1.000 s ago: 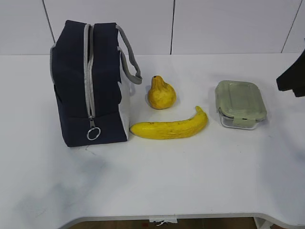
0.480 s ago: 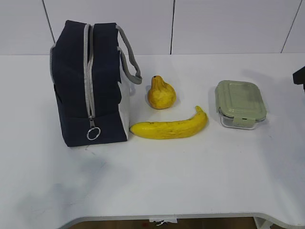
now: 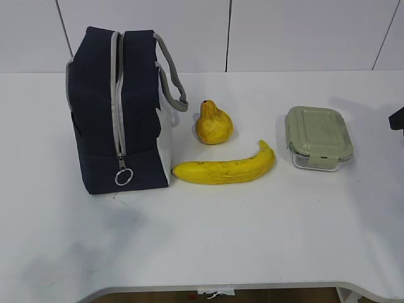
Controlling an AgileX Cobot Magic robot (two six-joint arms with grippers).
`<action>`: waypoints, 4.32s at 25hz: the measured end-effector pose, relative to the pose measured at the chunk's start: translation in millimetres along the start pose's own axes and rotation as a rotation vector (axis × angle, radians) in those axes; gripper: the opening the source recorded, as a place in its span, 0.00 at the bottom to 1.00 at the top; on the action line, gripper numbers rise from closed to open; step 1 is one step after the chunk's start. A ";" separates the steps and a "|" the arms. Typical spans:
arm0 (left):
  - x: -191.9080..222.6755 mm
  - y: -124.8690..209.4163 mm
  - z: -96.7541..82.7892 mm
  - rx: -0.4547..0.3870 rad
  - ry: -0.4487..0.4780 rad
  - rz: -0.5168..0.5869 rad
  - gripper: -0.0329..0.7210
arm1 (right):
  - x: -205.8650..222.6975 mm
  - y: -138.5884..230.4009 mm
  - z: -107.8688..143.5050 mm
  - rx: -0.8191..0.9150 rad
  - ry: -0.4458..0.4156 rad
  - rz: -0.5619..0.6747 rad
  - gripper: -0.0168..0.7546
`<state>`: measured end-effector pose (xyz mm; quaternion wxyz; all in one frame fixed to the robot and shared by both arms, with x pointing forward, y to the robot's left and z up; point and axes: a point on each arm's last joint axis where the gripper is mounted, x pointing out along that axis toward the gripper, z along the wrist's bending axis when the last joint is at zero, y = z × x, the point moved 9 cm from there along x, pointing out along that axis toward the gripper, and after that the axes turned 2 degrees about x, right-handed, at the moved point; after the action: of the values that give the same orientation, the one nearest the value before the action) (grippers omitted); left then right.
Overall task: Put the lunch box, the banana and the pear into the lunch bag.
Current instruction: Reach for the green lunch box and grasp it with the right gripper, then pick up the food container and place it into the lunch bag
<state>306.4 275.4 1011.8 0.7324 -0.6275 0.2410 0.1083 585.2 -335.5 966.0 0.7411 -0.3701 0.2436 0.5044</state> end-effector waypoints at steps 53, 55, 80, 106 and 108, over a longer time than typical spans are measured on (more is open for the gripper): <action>0.0 0.0 0.0 0.000 0.000 0.000 0.36 | 95.0 -71.2 -70.0 0.109 -0.253 -0.082 0.75; 0.0 0.0 0.0 0.000 0.000 0.000 0.36 | 95.3 -72.4 -69.6 0.104 -0.259 -0.090 0.75; 0.0 -0.1 -0.3 -0.001 0.001 -0.001 0.36 | 146.7 -62.3 -41.0 0.075 -0.332 -0.019 0.75; 0.0 -0.1 -0.3 -0.001 0.001 -0.001 0.36 | 146.2 -67.1 -37.8 0.080 -0.350 -0.042 0.53; 0.0 -0.1 -0.3 -0.001 0.001 -0.001 0.36 | 146.2 -67.1 -37.8 0.080 -0.350 -0.042 0.52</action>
<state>306.5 275.1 1011.9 0.7321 -0.6280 0.2412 0.1077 702.5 -297.2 856.0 0.7967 -0.2522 0.1229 0.5353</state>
